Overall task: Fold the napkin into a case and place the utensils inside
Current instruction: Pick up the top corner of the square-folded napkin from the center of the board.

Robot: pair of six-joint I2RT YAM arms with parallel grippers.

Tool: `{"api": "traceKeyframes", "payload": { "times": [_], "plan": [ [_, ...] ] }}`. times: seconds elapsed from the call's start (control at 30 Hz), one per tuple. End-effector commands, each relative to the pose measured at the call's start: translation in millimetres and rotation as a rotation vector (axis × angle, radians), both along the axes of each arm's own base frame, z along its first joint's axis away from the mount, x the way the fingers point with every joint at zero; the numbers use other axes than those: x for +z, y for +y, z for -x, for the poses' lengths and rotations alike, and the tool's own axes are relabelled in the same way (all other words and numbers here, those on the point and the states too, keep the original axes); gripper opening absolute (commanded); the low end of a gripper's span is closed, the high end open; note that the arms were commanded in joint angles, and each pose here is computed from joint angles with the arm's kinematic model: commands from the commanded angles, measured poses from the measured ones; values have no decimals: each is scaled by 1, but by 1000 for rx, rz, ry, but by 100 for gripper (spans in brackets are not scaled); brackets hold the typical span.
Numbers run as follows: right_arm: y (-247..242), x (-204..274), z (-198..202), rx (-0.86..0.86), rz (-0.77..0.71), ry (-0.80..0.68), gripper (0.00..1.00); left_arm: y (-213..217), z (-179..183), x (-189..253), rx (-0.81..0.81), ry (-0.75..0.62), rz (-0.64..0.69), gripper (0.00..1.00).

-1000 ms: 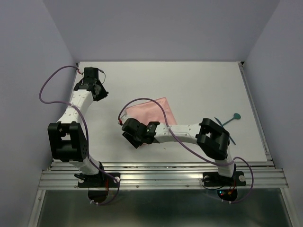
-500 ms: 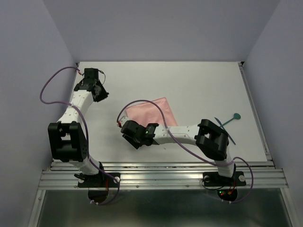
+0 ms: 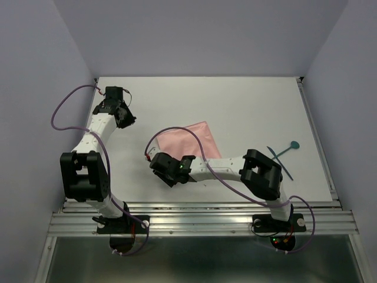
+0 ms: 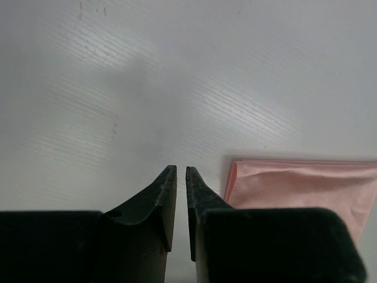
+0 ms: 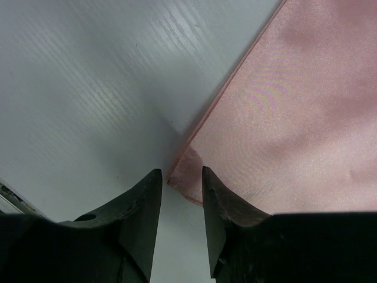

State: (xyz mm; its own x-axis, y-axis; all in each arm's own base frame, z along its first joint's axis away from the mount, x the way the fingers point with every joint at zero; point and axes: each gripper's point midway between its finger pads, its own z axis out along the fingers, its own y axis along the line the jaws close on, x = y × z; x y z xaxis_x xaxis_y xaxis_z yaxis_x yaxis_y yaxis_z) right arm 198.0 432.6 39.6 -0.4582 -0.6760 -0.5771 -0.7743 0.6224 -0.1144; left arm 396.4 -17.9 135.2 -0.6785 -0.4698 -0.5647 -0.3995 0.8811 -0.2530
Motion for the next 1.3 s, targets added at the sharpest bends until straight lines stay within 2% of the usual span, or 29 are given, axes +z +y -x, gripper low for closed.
{"api": "traceKeyframes", "payload": {
  "times": [0.0,0.4,0.63,0.97,1.27],
  "plan": [
    [6,4,-2,7,1,-29,38,-2,0,1,-17,-14,2,24],
    [4,7,-4,-9,-3,-37,22,-4,-1,0,-23,-14,10,23],
    [5,18,-7,-32,-37,-61,2,-4,1,-2,-22,-9,12,23],
    [11,59,-13,-61,-173,-115,1,-4,1,-2,-23,-11,11,23],
    [5,80,-42,-117,-305,-57,1,-3,3,-3,-25,-8,7,23]
  ]
}}
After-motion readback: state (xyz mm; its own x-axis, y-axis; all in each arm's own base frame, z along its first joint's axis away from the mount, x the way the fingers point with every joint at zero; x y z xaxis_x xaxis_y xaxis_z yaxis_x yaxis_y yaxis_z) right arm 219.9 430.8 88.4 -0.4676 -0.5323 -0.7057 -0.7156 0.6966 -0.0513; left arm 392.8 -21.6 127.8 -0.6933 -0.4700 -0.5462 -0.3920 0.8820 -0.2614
